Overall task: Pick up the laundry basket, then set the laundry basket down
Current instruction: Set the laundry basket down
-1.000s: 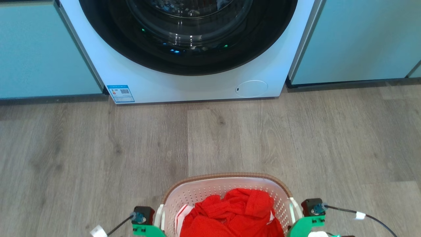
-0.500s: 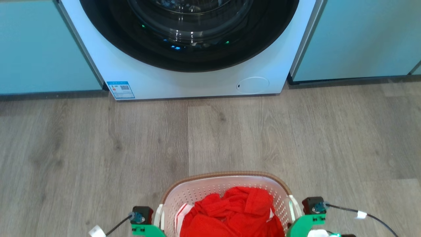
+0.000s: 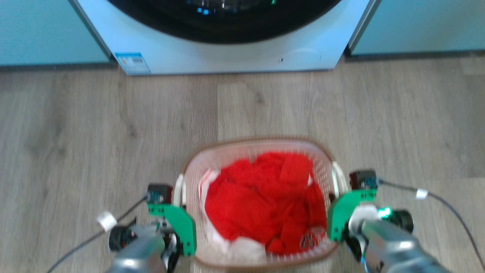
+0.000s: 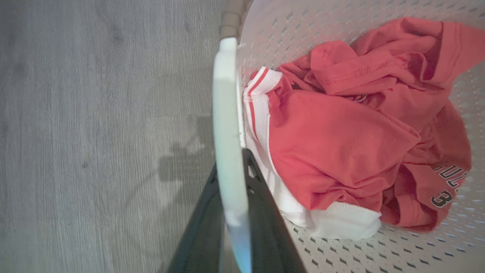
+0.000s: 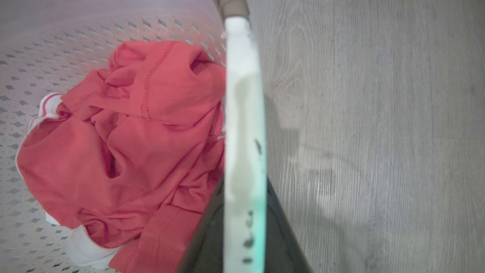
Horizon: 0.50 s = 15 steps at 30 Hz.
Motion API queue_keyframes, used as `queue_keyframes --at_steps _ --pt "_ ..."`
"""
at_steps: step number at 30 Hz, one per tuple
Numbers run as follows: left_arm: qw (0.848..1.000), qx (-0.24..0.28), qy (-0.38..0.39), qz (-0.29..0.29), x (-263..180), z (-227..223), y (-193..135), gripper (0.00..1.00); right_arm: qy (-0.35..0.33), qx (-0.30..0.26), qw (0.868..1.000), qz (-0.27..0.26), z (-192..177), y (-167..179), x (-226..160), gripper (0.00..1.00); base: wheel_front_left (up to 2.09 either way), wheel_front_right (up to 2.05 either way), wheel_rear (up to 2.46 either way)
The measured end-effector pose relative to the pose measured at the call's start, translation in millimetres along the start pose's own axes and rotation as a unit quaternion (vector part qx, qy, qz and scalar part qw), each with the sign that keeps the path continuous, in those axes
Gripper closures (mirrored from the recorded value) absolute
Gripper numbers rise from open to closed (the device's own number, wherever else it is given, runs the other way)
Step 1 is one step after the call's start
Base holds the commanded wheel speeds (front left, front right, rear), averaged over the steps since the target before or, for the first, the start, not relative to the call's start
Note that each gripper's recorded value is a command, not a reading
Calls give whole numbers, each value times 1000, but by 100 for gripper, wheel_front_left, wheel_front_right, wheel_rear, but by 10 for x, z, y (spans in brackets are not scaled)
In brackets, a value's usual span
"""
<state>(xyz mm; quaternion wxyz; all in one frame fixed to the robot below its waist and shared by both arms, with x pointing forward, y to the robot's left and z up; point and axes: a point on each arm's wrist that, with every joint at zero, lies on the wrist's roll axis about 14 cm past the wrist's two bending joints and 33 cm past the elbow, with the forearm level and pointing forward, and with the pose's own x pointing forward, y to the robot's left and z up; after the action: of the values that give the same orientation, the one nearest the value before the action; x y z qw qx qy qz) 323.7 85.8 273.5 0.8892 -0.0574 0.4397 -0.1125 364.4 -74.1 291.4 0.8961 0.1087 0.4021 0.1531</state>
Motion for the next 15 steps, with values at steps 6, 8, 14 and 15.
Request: queue_keyframes --at_steps 6,8,14,15 --pt "1000 3 -12 8 325 321 96 100 -11 -4 1000 1 310 -85 376 100 0 0 0" --pt "1000 3 -16 9 452 429 128 100 -13 -6 1000 1 400 -121 521 100 0 0 0" --pt "1000 0 -19 11 791 615 211 100 -17 -17 1000 2 591 -252 914 100 0 0 0" --pt "1000 0 -20 13 860 635 233 100 -16 -17 1000 1 606 -289 993 100 0 0 0"
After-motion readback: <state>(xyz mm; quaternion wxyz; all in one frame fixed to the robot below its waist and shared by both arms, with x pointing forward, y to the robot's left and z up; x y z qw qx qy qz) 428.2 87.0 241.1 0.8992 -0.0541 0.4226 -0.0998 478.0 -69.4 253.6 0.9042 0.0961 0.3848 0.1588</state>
